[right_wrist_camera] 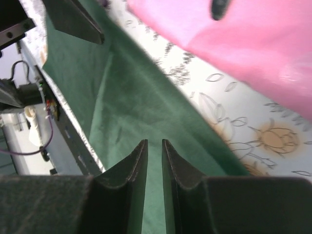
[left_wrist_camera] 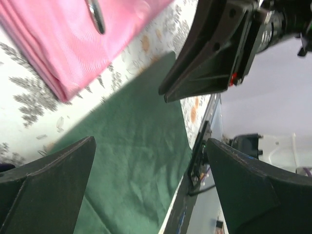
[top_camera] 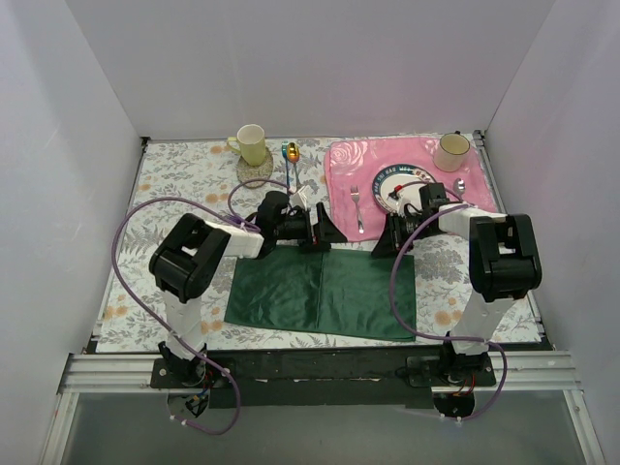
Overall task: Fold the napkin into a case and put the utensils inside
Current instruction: Smooth out the rectangle-folded napkin at the center of the board.
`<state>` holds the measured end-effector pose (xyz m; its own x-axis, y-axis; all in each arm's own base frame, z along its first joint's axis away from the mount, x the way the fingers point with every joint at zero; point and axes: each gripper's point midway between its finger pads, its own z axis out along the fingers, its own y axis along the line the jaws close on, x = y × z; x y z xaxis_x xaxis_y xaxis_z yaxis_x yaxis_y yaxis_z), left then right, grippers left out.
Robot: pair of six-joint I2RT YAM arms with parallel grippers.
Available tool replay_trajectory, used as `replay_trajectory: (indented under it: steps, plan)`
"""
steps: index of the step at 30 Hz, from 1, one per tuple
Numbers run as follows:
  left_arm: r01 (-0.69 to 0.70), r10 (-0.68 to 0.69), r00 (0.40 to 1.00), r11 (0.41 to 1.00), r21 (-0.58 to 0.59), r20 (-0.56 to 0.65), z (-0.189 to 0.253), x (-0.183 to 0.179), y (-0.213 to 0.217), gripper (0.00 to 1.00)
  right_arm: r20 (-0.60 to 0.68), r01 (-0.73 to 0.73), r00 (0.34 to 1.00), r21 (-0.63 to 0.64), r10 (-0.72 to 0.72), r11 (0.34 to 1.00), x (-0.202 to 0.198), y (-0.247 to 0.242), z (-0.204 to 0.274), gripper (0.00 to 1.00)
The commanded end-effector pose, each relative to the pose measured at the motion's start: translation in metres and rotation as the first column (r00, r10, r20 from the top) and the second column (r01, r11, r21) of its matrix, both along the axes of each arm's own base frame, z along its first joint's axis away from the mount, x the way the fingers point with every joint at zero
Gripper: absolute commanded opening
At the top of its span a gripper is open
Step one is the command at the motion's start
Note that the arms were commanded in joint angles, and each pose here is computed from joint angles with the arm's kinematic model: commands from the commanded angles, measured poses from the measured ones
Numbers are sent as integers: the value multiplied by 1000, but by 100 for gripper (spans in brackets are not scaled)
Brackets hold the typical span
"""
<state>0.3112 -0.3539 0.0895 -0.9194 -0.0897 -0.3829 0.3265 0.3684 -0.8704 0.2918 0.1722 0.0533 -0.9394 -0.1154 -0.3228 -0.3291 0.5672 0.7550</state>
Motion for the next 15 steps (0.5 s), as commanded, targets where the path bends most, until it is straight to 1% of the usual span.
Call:
replay_trajectory:
  steps: [1,5,10,15]
  plan:
    - [-96,96,995,995,12,20,2,27,-6,98,-30,46,998,-82,-48,996,7,-6,-20,24]
    - [-113,113,994,992,57,-4,-14,25,-3,98,-30,53,998,-126,-57,991,9,-10,-27,24]
    - [-114,117,993,990,79,-24,-25,18,6,98,-28,55,998,-180,-61,982,11,-13,-36,24]
    - [-131,134,990,989,65,-34,-26,16,18,98,-26,52,998,-216,-59,975,10,-17,-41,23]
